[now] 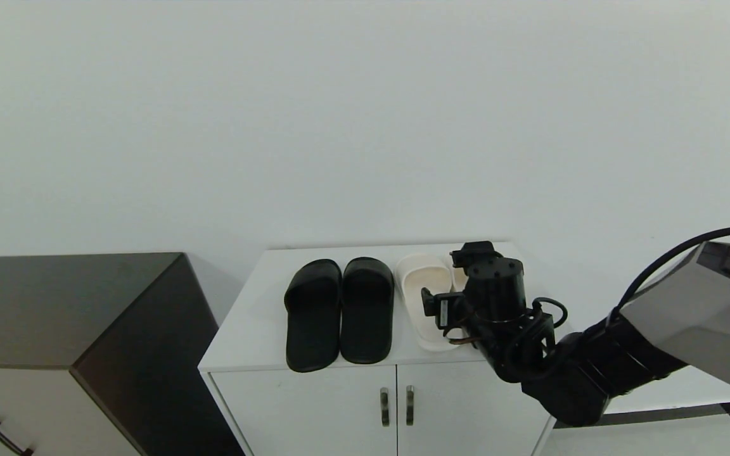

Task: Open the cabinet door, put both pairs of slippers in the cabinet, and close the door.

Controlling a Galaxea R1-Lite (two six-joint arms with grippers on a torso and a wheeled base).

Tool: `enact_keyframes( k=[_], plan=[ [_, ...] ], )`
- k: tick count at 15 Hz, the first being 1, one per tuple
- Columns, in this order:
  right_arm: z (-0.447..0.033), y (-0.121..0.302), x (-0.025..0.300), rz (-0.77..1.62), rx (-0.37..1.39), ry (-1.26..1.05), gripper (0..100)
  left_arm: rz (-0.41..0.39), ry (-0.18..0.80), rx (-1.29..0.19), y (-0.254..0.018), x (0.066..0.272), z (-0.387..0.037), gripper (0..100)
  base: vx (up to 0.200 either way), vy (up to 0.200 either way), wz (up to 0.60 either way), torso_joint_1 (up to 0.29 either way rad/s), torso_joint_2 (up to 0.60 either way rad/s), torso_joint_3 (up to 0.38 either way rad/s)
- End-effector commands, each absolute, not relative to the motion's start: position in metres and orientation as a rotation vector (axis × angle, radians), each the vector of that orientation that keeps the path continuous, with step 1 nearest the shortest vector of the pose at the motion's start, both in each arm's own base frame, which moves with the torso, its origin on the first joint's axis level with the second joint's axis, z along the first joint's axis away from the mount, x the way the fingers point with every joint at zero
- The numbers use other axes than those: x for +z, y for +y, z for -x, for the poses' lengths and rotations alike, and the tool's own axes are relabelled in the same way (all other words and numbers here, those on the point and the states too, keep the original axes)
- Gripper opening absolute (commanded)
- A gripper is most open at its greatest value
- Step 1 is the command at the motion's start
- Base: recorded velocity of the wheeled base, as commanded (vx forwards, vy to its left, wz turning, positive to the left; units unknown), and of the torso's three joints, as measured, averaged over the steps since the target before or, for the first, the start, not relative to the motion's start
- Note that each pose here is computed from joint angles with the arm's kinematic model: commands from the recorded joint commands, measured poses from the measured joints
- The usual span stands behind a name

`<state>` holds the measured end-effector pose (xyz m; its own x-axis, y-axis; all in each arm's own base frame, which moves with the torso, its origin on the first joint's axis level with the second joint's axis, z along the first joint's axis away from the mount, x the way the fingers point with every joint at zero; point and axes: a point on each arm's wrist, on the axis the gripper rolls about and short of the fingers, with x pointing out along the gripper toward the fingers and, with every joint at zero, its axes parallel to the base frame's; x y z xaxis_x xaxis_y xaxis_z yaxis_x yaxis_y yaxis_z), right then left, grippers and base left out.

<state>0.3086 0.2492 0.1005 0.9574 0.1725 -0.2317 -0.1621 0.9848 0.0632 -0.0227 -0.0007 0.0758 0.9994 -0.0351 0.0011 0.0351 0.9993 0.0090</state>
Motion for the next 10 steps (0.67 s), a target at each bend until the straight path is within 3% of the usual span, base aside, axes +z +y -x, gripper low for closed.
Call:
enact_keyframes(
  k=[1, 9, 10],
  plan=[
    [-0.321, 0.249, 0.097, -0.049, 0.16, 0.238, 100, -0.009, -0.002, -0.035, -0.001, 0.076, 0.023, 0, 0.0, 0.0, 0.0, 0.0, 0.0, 0.0],
    [-0.363, 0.256, 0.086, -0.051, 0.13, 0.248, 100, -0.008, -0.002, -0.035, -0.001, 0.076, 0.023, 0, 0.0, 0.0, 0.0, 0.0, 0.0, 0.0],
    [-0.37, 0.256, 0.081, -0.051, 0.121, 0.248, 0, -0.008, -0.002, -0.034, -0.001, 0.076, 0.023, 0, 0.0, 0.0, 0.0, 0.0, 0.0, 0.0]
  ],
)
